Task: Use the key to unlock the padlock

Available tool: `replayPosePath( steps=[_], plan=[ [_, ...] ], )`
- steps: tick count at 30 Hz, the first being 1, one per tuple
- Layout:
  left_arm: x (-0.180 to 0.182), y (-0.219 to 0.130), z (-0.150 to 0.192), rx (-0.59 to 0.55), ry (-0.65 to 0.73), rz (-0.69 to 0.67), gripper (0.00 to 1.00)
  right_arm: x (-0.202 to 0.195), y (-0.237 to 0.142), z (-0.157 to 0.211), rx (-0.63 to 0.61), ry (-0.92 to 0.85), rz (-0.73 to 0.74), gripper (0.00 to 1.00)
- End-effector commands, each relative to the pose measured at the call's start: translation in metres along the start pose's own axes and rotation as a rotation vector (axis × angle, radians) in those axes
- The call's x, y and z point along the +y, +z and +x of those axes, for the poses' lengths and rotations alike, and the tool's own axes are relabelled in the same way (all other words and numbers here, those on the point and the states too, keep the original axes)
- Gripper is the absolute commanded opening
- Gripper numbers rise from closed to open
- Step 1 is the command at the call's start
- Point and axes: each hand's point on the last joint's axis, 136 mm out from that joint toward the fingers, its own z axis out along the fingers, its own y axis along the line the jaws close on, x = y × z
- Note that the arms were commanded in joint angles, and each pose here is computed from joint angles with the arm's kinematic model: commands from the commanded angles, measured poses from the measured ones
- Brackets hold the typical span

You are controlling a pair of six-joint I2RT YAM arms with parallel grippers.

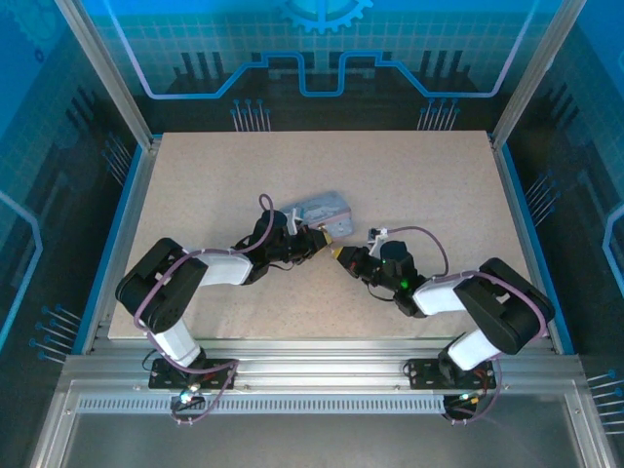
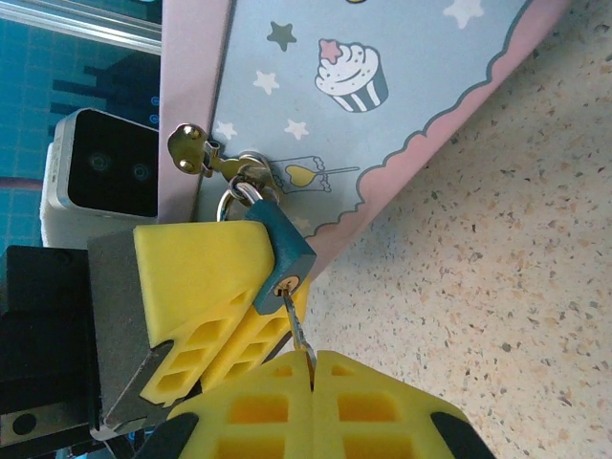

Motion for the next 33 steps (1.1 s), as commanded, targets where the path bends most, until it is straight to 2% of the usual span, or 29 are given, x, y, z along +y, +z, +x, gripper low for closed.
replayPosePath(
  steps=[1,16,23,33],
  plan=[
    [-0.003,0.0,0.002,0.016,-0.01,0.038,0.06,0.012,0.003,-0.009,-0.027,-0.029,-0.041,0.0],
    [-0.004,0.003,0.005,0.032,-0.02,0.057,0.05,0.016,-0.001,-0.017,-0.044,-0.031,-0.05,0.0],
    [-0.011,0.002,0.004,0.037,-0.014,0.082,0.04,0.02,0.01,-0.019,-0.018,0.054,-0.078,0.0],
    [-0.018,0.001,0.004,0.039,-0.01,0.11,0.0,0.011,0.02,-0.02,0.003,0.275,-0.131,0.0]
  ],
)
